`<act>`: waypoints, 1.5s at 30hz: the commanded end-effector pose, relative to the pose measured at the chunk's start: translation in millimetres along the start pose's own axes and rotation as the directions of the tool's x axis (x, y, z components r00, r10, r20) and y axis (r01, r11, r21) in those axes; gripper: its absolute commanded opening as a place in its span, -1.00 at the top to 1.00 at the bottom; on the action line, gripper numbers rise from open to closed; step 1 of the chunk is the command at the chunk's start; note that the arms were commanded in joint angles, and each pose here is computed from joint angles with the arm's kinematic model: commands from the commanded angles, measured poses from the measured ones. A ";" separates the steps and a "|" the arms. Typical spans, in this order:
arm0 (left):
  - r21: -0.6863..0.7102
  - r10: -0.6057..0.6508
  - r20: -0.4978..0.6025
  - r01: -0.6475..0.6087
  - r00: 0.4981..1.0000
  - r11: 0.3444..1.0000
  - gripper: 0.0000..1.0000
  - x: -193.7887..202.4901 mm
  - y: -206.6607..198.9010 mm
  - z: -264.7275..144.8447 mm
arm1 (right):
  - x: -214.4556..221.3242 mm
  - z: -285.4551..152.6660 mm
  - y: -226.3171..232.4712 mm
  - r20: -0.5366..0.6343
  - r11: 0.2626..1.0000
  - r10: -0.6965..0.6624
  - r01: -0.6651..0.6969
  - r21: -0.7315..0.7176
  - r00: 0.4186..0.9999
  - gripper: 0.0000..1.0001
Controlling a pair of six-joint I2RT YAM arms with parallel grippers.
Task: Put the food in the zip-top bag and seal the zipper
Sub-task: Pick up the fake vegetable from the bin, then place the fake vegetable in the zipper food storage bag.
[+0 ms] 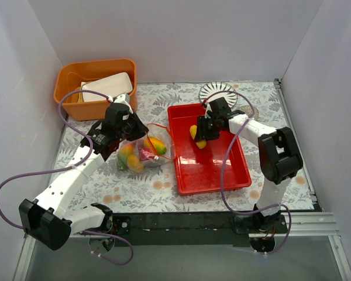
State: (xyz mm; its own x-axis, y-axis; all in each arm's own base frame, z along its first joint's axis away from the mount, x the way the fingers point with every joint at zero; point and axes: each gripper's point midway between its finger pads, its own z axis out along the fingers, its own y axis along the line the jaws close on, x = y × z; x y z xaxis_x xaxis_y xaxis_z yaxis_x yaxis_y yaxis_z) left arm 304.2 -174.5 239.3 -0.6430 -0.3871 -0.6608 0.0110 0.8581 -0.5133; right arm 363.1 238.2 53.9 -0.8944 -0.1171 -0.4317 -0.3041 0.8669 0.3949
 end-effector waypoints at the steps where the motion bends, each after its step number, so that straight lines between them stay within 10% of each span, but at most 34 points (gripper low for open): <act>1: 0.015 0.008 -0.003 -0.008 1.000 1.000 1.00 -0.4 -3.4 2.0 | -5.2 -35.7 22.1 0.082 0.997 -0.022 0.028 -0.071 0.996 0.35; 9: 0.017 0.015 -0.020 -0.015 1.000 1.000 1.00 1.7 -4.5 7.2 | 54.1 -49.4 37.6 0.114 0.985 0.061 -0.041 -0.168 0.992 0.39; 20: 0.059 0.021 -0.073 -0.017 0.997 0.998 1.00 12.9 -10.5 14.7 | 33.3 -108.7 132.3 0.305 0.879 -0.283 0.373 -0.296 0.909 0.28; 45: 0.066 0.009 -0.053 -0.005 0.999 0.998 1.00 9.9 -11.1 2.4 | 4.2 -30.5 224.4 0.218 0.824 -0.260 0.333 -0.458 0.941 0.19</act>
State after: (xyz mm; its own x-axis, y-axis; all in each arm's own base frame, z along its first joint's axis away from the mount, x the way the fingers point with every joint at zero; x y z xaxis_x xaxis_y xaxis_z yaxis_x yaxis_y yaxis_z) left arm 304.3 -193.3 222.1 -0.7133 -0.3477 -0.6086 0.0475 0.8423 -0.5369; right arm 266.7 398.0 138.6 -0.7119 -0.2841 -0.6422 -0.6830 0.4929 0.5391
